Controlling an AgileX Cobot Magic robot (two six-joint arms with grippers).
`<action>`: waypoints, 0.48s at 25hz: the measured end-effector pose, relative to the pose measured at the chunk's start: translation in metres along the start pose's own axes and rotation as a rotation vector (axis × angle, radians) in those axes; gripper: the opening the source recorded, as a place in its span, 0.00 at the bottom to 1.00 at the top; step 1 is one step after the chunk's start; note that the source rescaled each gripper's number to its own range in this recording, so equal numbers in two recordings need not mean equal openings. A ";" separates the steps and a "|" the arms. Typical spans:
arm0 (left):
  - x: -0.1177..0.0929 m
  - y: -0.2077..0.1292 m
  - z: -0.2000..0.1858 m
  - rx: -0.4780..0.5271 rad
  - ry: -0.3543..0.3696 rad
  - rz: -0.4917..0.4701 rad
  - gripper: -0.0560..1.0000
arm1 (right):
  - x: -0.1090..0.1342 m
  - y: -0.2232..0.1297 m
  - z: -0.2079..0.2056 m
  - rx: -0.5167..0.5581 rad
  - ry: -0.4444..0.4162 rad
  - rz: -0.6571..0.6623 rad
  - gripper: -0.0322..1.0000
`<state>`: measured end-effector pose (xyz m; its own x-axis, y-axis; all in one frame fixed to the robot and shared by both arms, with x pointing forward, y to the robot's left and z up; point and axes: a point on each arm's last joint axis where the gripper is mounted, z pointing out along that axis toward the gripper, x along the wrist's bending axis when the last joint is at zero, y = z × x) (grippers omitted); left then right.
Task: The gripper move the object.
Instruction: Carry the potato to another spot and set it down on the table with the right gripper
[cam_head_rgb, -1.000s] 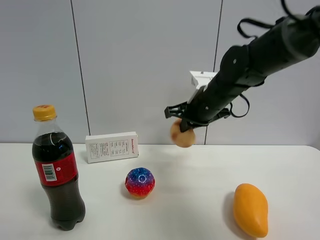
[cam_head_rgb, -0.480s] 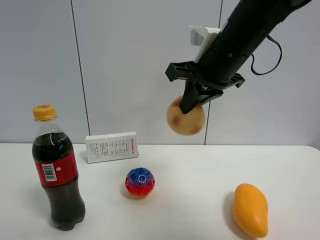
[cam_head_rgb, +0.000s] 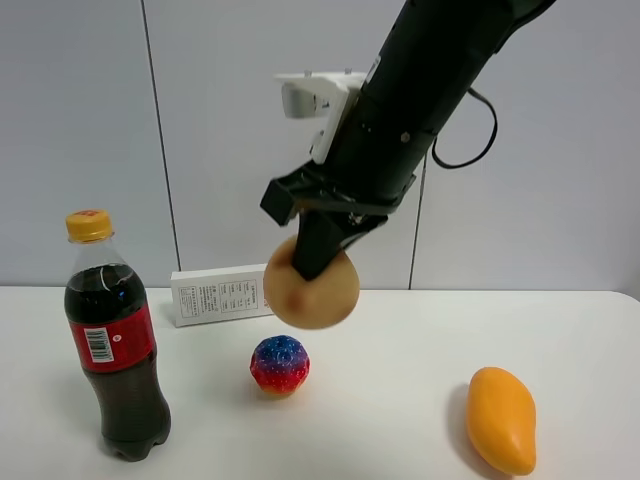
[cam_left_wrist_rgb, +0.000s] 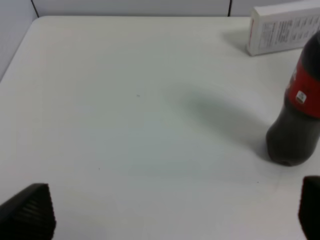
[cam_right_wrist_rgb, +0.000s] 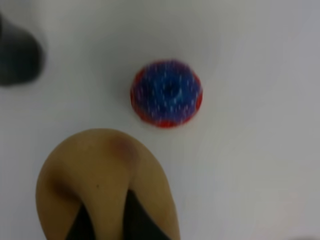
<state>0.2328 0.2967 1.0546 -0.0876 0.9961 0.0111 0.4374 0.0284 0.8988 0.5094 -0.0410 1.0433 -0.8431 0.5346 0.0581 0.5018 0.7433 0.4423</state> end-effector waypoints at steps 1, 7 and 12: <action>0.000 0.000 0.000 0.000 0.000 0.000 1.00 | -0.001 -0.002 0.006 0.034 0.007 0.000 0.03; 0.000 0.000 0.000 0.000 0.000 0.000 1.00 | -0.002 -0.014 0.036 0.187 0.058 -0.009 0.03; 0.000 0.000 0.000 0.000 0.000 0.000 1.00 | -0.007 -0.020 0.059 0.245 0.072 -0.090 0.03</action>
<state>0.2328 0.2967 1.0546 -0.0876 0.9961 0.0111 0.4374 0.0284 0.8988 0.5165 -0.0353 0.9811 -0.8935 0.4389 0.0955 0.4489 0.8662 0.2195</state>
